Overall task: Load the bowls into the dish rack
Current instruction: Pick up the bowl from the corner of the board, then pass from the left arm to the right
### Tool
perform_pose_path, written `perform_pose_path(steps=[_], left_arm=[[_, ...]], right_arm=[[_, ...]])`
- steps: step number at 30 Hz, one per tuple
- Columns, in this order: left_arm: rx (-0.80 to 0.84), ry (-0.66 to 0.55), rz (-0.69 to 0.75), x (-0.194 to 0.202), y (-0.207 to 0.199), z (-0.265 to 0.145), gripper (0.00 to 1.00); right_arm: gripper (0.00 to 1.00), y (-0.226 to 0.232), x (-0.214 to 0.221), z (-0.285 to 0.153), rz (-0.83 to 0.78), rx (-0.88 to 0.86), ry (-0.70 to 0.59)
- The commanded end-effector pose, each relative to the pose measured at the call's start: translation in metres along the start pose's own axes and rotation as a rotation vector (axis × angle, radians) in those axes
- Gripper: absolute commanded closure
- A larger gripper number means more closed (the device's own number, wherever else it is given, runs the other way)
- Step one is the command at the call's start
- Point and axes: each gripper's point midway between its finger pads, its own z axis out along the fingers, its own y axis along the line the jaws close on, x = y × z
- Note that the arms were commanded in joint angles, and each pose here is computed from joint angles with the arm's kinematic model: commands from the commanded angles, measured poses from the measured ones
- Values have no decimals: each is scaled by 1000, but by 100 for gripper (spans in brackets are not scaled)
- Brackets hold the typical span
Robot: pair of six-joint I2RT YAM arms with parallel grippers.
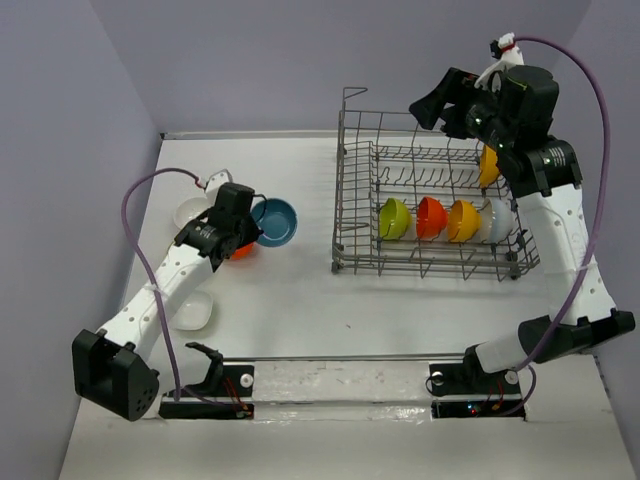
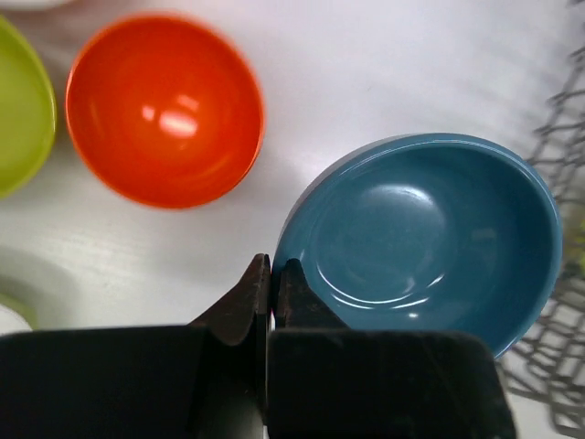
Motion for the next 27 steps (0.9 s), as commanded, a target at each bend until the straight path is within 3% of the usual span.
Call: perform_pose_path(steps=[1,6,9,15,27], left_arm=[[71,-206,3,-77,-29,-39,100],[134,-339,-12,-137,-63,-63,100],[183,-363,7,-158,-84,-74,100],[236,-383,24,-176,-104,-84,100],[299,-365,27,-179,-131,-87,100]], right_arm=[[18,63,-9,-1,-15,-182,24],[18,116,11,12,-51,-240,78],[21,126,27,31,-78,-186,102],[23,131,75,71,-174,-35,138],[29,149,94,98,-235,29,102]])
